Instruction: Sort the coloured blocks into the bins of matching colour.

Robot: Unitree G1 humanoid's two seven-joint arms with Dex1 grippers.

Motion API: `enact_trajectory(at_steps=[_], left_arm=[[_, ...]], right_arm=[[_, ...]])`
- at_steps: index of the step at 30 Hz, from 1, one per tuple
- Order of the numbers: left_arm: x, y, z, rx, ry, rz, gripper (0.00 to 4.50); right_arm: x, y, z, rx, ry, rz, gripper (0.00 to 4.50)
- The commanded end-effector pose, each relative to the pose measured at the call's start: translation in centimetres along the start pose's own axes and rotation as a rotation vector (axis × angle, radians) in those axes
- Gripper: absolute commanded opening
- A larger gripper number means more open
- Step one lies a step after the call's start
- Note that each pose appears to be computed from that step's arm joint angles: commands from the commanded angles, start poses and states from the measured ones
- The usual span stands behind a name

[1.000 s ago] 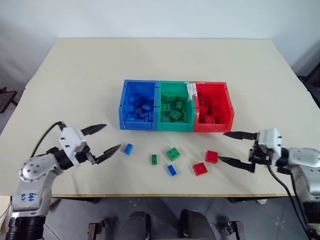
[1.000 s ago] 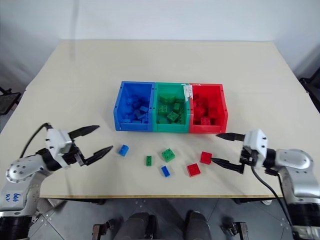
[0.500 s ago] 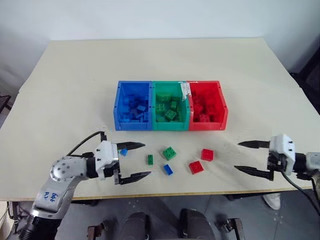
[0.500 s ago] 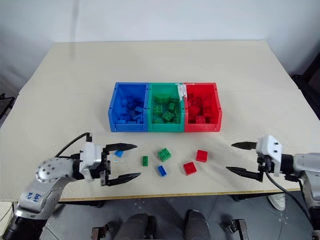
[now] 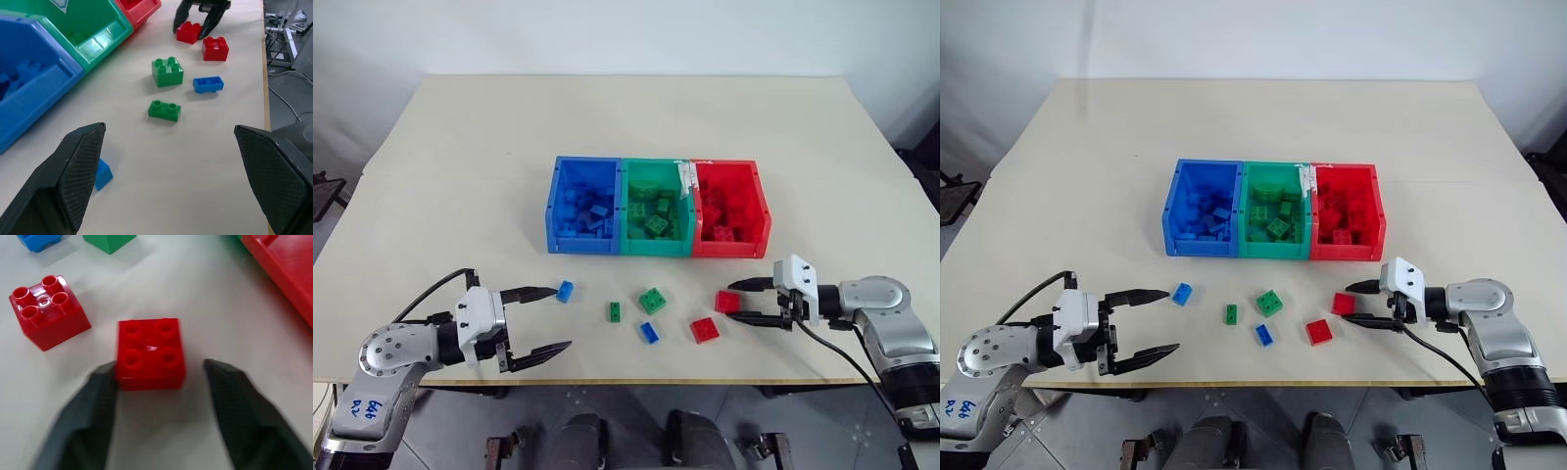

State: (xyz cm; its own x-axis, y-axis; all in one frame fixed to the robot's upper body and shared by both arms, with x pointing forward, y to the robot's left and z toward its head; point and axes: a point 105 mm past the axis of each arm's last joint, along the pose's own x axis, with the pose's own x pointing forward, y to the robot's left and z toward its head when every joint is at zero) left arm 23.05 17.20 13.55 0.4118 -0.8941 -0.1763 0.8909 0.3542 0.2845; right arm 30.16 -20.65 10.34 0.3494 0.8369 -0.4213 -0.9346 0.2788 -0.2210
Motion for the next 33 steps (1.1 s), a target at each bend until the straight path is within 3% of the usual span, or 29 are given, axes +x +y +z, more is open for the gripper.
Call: enact_trajectory(at_steps=[1,5,10,15,22,23,29,30,33], left_arm=[[0.3,-0.1,1.1,0.037,-0.038,-0.006,4.5],[0.4,0.1,1.3,0.04,-0.051,-0.001,4.5],[0.0,0.8,2.3,0.022,-0.11,0.058,4.5],[-0.4,1.7,2.9,0.021,-0.143,0.112,4.5],[-0.3,1.8,3.2,0.026,-0.153,0.119,4.5],[-0.2,1.8,3.2,0.026,-0.154,0.116,4.5],[0.2,2.5,2.6,0.021,-0.141,0.092,4.5],[0.7,2.7,2.6,0.022,-0.148,0.075,4.5],[1.6,2.8,2.8,0.028,-0.162,0.025,4.5]], right_arm=[[-0.1,-0.1,0.5,-0.016,-0.021,0.005,1.56],[-0.4,-0.6,1.7,-0.021,-0.101,-0.049,1.42],[-2.2,-2.9,6.5,0.026,-0.336,-0.211,1.42],[-2.9,-8.3,8.8,-0.052,-0.362,-0.494,1.42],[-2.0,-10.6,10.1,-0.065,-0.365,-0.54,1.42],[-2.2,-10.5,10.1,-0.069,-0.364,-0.539,2.18],[-4.0,-9.1,9.4,-0.063,-0.355,-0.536,4.22],[-4.7,-8.6,8.8,-0.065,-0.339,-0.545,4.47],[-6.2,-7.1,7.7,-0.072,-0.308,-0.557,4.47]])
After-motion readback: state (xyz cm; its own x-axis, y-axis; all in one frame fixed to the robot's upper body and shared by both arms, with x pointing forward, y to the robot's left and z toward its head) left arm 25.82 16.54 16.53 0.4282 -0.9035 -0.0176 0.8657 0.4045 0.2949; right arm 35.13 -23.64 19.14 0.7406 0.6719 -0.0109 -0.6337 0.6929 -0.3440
